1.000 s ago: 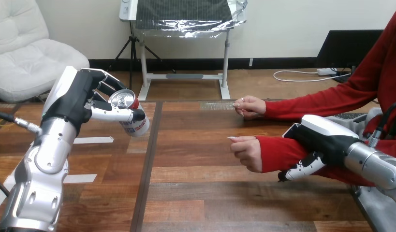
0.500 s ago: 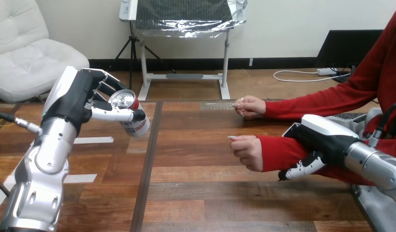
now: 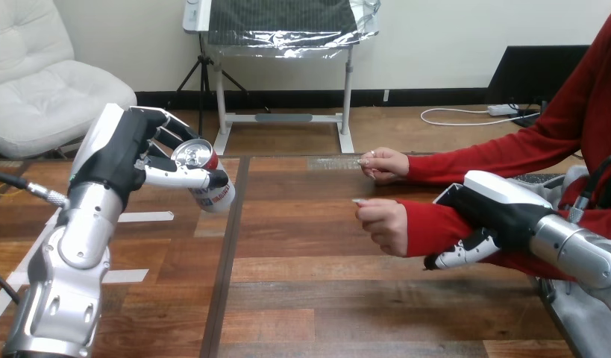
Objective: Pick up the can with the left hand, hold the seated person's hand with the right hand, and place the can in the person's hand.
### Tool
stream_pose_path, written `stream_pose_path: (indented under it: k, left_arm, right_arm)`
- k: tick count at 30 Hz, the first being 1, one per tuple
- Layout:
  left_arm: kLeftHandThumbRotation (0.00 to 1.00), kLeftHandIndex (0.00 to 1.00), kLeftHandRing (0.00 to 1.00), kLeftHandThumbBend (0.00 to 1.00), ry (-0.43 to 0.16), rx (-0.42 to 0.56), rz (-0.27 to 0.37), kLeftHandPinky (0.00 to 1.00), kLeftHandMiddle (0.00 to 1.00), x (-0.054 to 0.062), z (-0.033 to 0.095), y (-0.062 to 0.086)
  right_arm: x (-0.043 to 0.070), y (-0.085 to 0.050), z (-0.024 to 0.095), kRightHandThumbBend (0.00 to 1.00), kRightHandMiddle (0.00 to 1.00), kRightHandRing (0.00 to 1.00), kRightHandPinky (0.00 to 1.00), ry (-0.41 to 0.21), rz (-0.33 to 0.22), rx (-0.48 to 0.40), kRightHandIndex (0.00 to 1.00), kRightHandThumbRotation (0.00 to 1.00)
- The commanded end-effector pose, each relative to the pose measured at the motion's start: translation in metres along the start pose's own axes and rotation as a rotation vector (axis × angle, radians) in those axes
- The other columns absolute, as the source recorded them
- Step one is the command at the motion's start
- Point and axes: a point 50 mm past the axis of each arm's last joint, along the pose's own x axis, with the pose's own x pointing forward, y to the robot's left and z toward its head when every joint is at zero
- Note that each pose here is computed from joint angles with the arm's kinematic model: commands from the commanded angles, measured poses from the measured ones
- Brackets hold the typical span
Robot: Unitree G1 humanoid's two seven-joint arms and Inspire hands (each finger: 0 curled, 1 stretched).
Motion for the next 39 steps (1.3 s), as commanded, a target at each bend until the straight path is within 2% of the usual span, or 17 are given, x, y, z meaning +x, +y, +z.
stream_pose_path:
  k: [1,10,26,39]
  left_arm:
    - [0.00,0.43,0.36,0.72,-0.146,-0.007,0.049,0.31,0.41,0.010,0.041,0.014]
    - [0.00,0.43,0.36,0.70,-0.156,-0.022,0.025,0.31,0.41,0.013,0.044,0.009]
    - [0.00,0.44,0.36,0.72,-0.195,-0.010,-0.054,0.31,0.42,0.019,0.056,-0.017]
    - [0.00,0.45,0.39,0.71,-0.210,-0.044,-0.104,0.35,0.44,0.025,0.063,-0.035]
  right_arm:
    - [0.013,-0.027,0.032,0.61,0.34,0.30,0.27,-0.137,-0.102,-0.011,0.35,0.24]
    - [0.017,-0.026,0.040,0.61,0.33,0.29,0.26,-0.167,-0.107,0.004,0.33,0.27]
    - [0.025,-0.026,0.058,0.62,0.32,0.27,0.25,-0.226,-0.120,0.035,0.35,0.26]
    - [0.030,-0.025,0.071,0.62,0.32,0.27,0.25,-0.270,-0.116,0.020,0.33,0.33]
